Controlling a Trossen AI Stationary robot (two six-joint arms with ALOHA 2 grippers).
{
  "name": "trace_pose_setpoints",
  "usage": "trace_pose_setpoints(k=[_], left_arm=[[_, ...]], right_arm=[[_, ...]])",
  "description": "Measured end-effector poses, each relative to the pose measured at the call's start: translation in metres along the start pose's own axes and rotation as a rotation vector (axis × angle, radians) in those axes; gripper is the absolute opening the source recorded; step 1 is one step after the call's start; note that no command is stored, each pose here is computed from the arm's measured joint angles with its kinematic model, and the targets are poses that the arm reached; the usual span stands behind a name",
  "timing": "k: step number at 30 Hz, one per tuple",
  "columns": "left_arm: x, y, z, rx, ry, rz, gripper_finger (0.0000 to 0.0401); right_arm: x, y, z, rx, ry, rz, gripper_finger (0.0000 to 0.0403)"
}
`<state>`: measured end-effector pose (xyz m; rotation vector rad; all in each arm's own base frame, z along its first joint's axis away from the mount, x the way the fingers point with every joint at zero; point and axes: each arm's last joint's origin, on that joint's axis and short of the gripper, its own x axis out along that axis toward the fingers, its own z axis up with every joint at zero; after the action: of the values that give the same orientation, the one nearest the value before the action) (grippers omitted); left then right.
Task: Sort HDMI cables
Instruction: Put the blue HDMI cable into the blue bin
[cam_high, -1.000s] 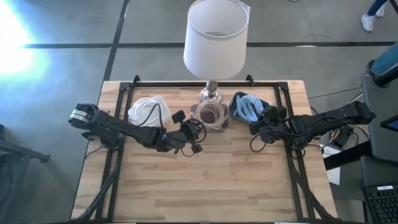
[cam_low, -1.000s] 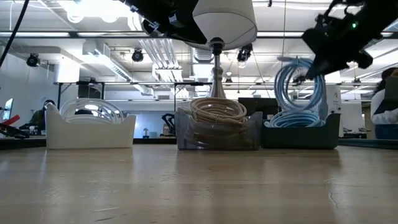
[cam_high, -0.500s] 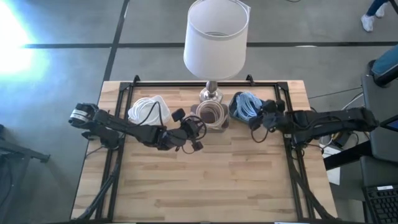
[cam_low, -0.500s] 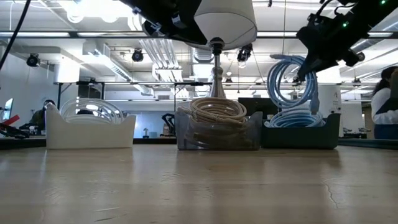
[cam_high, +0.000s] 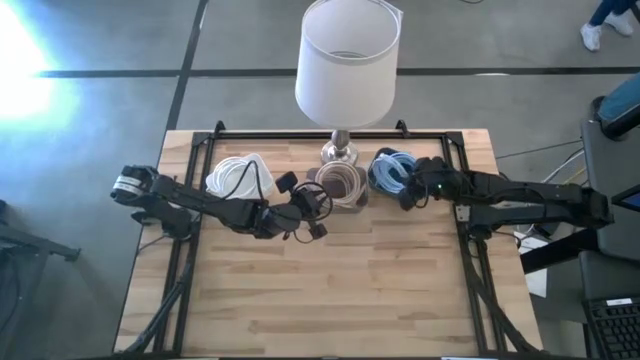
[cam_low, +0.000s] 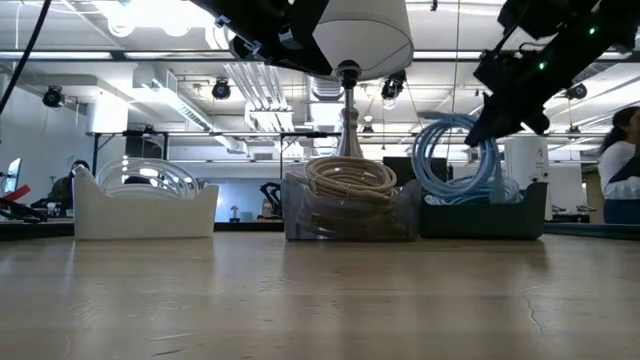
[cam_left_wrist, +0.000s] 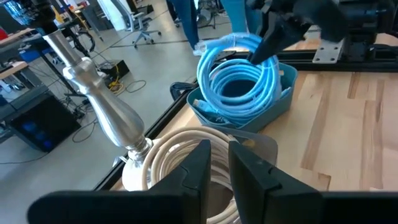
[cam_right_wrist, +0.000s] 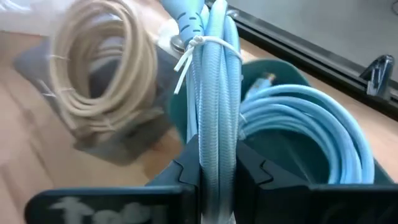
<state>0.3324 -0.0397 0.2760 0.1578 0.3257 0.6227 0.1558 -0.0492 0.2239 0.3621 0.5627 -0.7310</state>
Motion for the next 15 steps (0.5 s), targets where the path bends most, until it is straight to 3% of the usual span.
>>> trace_pose_setpoints(k=[5,12,15], left_arm=[[0.000,0.000,0.000,0.000,0.001,0.001,0.0060],[0.001,0.001,-0.001,0.001,0.003,0.004,0.0060],[0.001,0.001,-0.001,0.001,0.004,0.006,0.0060]], right_arm=[[0.013,-0.016,-0.009,0.001,0.026,-0.072,0.0041],[0.020,-0.026,-0.016,-0.009,0.095,0.003,0.0047],[0.020,-0.027,-0.016,-0.013,0.087,-0.033,0.0054]])
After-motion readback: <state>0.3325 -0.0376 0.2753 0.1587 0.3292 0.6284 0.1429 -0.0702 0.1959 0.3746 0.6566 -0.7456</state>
